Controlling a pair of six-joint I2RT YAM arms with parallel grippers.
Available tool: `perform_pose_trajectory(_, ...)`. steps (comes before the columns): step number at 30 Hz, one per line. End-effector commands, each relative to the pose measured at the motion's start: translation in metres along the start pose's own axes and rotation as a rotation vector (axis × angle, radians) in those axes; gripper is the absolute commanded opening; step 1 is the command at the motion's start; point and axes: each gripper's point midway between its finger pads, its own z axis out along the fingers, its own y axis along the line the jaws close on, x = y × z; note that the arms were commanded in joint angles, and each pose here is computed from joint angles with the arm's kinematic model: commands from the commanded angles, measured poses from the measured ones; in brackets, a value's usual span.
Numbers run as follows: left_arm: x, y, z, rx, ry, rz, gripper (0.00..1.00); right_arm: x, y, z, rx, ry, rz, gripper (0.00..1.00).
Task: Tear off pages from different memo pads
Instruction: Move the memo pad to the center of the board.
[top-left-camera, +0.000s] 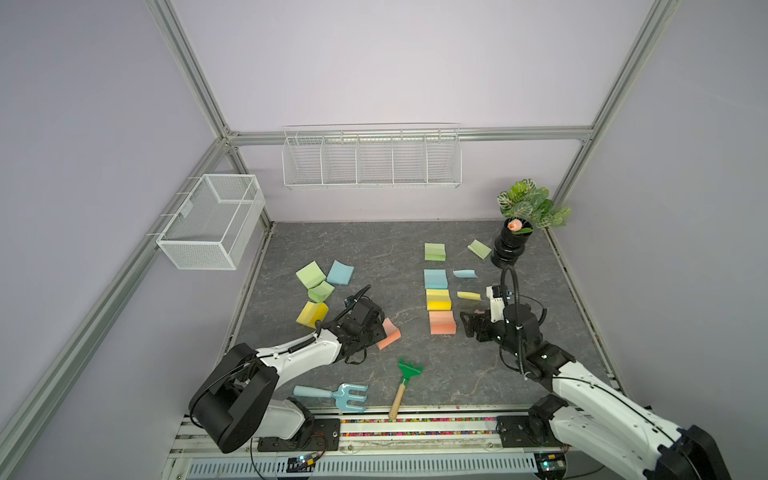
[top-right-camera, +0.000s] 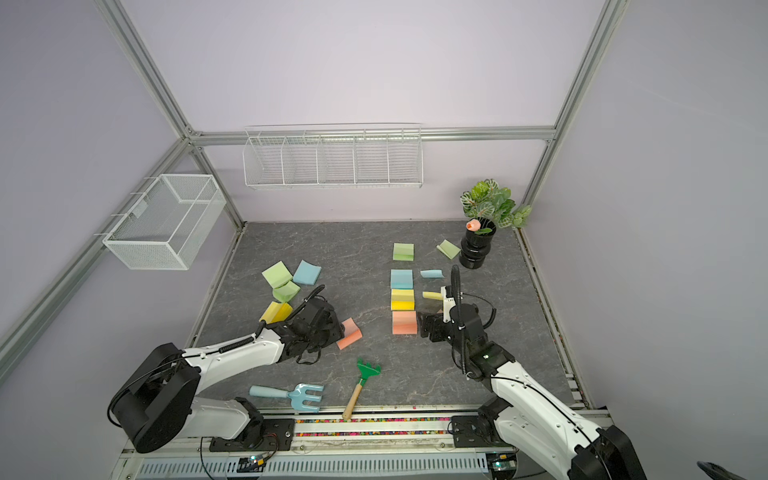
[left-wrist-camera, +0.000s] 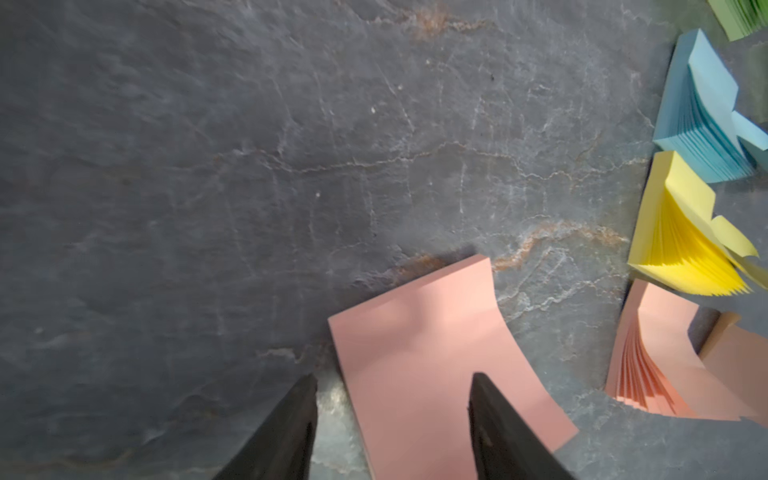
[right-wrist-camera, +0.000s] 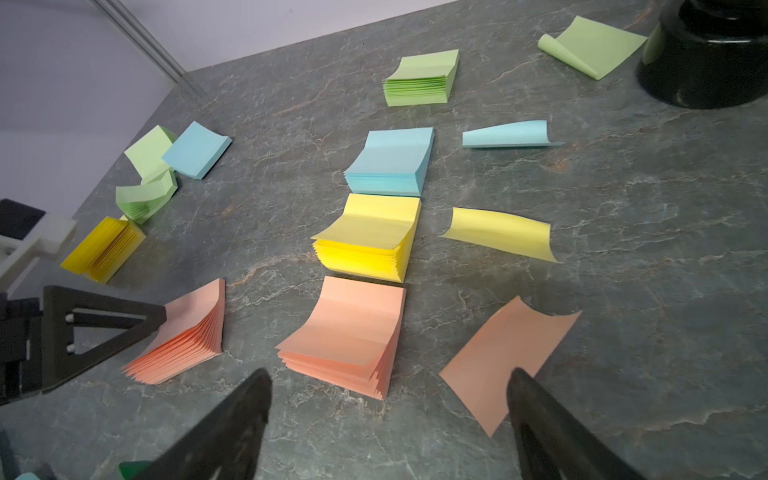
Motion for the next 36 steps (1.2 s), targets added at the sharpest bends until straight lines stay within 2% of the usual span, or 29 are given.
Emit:
perform_pose_trajectory(1,-0.009,0.001,-0.013,-0.017,-0.038,0.030,0.61,-0.003,0.011,0.002,-0.007,0.021,-0.056,0.89)
perform_pose_trajectory(12,-0.007,0.006,-0.034,0.010,-0.050,0.101,0.61,0.010,0.053,0.027,-0.091,0.170,-0.101,0.89)
perform_pose_trajectory(17,-0.003,0.006,-0.025,0.019,-0.039,0.114,0.62,0.011,0.066,0.041,-0.113,0.223,-0.094,0.89)
perform_pose_trajectory(22,0.009,0.004,-0.008,0.027,0.020,0.116,0.61,0.011,0.074,0.050,-0.129,0.257,-0.087,0.91)
perform_pose_trajectory(28,0.023,-0.014,0.005,0.146,0.076,0.054,0.59,0.012,0.073,0.054,-0.117,0.275,-0.107,0.91)
perform_pose_trajectory(36,0.024,-0.040,0.014,0.242,0.104,0.006,0.59,0.010,0.073,0.053,-0.113,0.271,-0.137,0.89)
